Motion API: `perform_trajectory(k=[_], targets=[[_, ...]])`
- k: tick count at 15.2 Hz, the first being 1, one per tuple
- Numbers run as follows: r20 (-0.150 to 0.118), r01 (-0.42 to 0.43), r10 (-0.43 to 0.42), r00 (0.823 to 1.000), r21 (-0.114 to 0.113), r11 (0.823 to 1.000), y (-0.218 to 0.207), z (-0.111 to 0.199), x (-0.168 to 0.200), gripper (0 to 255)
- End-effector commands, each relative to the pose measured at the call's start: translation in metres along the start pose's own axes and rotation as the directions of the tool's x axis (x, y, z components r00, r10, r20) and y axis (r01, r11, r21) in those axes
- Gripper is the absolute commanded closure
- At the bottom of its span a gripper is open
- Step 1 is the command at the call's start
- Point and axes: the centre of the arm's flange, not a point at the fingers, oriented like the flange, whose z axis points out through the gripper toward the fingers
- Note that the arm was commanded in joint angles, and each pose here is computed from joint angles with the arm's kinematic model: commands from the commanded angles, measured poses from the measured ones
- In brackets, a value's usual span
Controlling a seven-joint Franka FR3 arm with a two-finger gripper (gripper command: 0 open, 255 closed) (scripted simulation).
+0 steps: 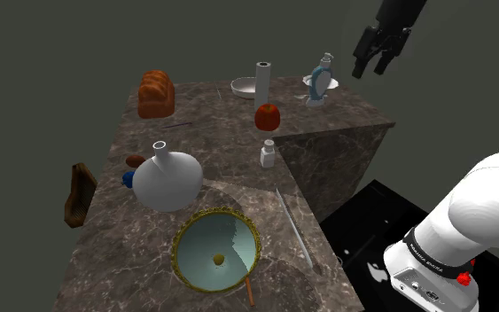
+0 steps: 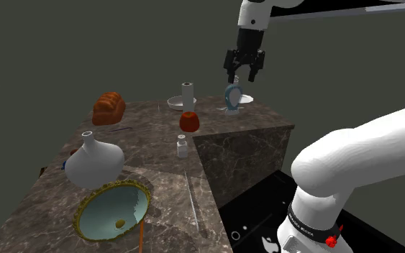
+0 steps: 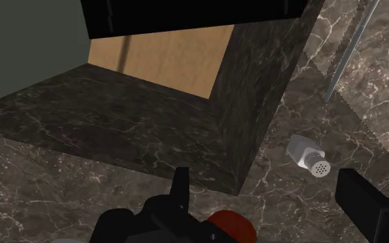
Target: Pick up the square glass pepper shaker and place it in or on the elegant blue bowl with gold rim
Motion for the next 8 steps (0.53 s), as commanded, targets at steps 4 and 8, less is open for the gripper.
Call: perform_trajectory(k=[4,8], targets=[[0.001,0.019,-0.019,1.0,-0.016,1.0,-0.024,0.029,0.017,0],[0.004,0.044,-0.043,0.999,-0.037,0.998,-0.055,0.068,0.038,0]])
